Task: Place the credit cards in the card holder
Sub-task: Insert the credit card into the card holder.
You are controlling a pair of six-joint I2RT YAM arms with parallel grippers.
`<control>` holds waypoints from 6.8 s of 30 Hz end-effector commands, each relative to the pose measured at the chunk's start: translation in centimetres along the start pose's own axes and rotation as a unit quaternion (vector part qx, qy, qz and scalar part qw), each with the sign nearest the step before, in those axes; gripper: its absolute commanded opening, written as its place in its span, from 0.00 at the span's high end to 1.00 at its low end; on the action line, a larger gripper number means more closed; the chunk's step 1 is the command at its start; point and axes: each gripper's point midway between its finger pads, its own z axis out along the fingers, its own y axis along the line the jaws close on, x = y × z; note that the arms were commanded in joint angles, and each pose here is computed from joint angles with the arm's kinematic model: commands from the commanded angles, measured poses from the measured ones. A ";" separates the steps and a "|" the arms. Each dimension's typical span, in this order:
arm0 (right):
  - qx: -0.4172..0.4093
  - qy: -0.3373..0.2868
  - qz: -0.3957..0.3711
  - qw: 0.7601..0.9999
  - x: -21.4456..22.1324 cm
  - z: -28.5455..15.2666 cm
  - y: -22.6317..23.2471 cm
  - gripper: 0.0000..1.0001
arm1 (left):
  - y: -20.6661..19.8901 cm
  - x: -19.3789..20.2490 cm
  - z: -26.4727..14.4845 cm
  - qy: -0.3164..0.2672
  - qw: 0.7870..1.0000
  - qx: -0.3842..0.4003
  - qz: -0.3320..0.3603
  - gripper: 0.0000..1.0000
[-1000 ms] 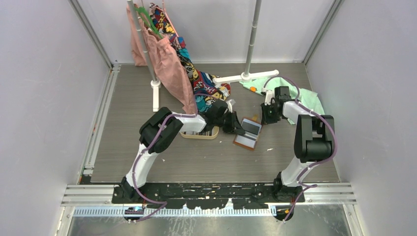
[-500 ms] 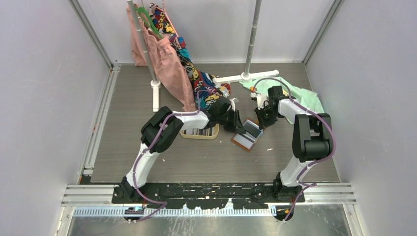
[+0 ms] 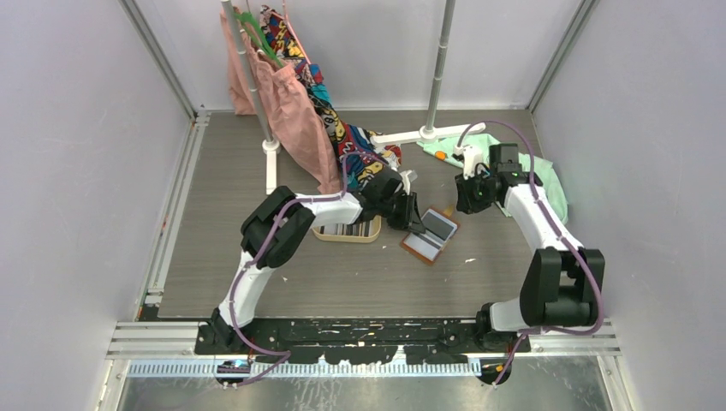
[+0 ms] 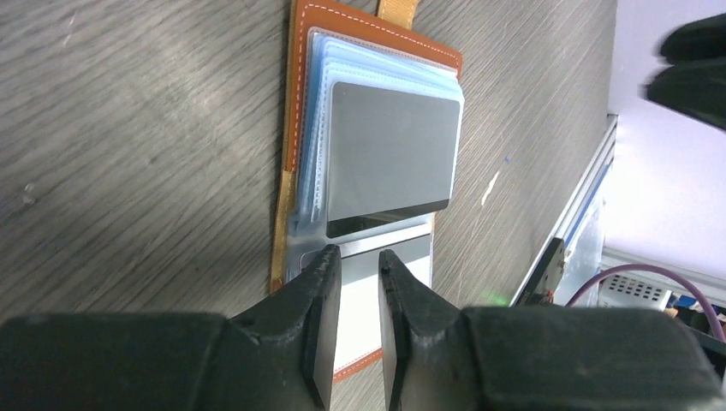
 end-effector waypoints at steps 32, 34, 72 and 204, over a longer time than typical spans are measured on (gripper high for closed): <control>-0.070 -0.172 -0.037 0.982 -4.4 -4.7 3.0 0.47 | -6.6 -5.5 -9.7 -0.110 0.981 0.084 0.135 0.60; -0.063 -0.186 -0.043 0.980 -4.7 -5.2 3.0 0.41 | -6.6 -6.0 -10.3 -0.120 0.979 0.072 0.146 0.60; -0.198 0.085 0.081 0.973 2.2 5.0 3.6 0.58 | 0.1 -5.7 -10.0 -0.198 0.950 -0.123 0.208 0.15; -0.309 0.123 0.114 0.936 2.6 3.5 8.6 0.67 | 2.3 2.9 -3.1 -0.003 0.984 -0.067 0.167 0.98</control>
